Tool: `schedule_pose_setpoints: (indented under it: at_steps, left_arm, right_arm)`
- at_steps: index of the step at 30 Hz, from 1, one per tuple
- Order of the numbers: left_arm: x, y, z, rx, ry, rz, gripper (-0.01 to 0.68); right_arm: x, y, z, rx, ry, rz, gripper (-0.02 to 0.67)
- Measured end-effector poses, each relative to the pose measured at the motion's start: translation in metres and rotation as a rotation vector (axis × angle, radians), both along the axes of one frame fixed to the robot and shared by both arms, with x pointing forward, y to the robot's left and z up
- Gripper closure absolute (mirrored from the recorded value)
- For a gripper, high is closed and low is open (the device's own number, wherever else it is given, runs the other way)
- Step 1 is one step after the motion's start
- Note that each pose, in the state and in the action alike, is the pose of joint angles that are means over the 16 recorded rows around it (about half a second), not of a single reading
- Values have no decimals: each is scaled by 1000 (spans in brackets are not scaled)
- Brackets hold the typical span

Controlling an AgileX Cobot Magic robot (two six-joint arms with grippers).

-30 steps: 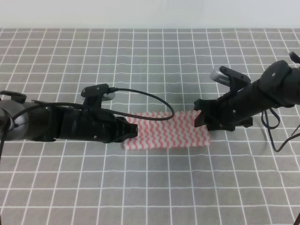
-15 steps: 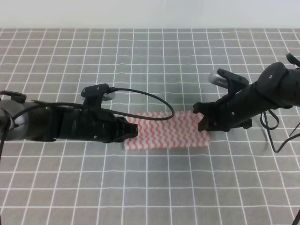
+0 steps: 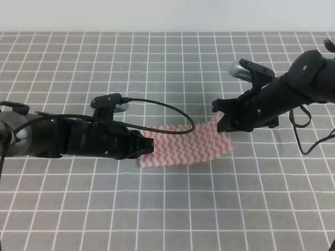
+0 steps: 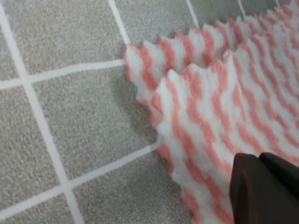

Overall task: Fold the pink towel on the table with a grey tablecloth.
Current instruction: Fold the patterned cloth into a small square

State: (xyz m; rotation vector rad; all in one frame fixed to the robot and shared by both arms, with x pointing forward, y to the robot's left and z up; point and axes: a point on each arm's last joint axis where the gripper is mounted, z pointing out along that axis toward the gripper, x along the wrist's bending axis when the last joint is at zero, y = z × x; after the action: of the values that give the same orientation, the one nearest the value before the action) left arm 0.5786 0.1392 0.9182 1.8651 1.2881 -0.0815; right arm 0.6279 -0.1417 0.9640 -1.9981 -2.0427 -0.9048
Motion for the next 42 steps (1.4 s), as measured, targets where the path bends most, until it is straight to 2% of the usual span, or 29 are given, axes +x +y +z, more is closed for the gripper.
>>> schedule_pose_setpoints:
  at_steps: [23,37,42]
  left_arm:
    - [0,-1,2,-6,-8,-4,675]
    - [-3,7,40,-9,-80,-35,675]
    - [-4,13,42,9,-59,-40,675]
  right_arm:
    - [-12,49,15,126,-43,40,663]
    - [-14,56,16,136,-54,45,663]
    - [-14,57,15,136,-52,44,663]
